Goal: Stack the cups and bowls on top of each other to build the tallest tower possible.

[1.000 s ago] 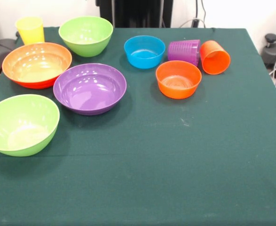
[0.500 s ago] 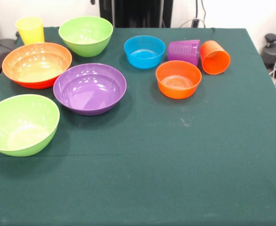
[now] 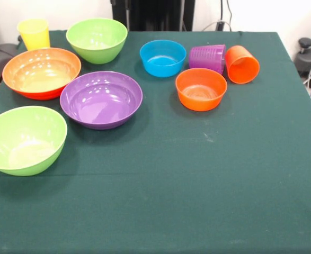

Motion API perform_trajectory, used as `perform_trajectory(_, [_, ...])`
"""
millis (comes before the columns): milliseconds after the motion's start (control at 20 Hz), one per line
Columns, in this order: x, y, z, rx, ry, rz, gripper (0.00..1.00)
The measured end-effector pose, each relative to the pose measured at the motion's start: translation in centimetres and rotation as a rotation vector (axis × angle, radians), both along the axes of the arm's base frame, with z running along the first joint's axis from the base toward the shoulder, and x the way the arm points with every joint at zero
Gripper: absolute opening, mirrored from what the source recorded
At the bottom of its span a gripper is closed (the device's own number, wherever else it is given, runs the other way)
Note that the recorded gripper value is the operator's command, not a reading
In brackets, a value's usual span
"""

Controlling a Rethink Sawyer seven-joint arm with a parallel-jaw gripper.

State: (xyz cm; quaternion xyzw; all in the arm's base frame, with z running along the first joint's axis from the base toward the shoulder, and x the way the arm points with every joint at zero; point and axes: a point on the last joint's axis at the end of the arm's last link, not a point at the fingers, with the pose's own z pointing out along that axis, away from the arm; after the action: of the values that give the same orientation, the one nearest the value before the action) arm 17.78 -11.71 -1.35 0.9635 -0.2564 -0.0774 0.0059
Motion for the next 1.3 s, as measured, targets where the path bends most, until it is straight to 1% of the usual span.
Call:
perform_trajectory(50, [-0.38, 0.14, -0.03, 0.004, 0.01, -0.003, 1.0])
perform_trajectory(150, [-0.58, 0.21, -0.05, 0.005, 0.015, -0.004, 1.0])
perform_trajectory(550, [-0.62, 0.08, -0.38, 0.009, 0.008, 0.026, 1.0])
perform_trajectory(700, [-0.56, 0.06, -0.47, 0.008, 0.004, 0.03, 1.0])
perform_trajectory(1050, [-0.56, 0.23, -0.5, 0.002, 0.008, 0.004, 1.0])
perform_trajectory(1300, [-0.53, 0.21, -0.54, -0.004, 0.009, -0.028, 1.0])
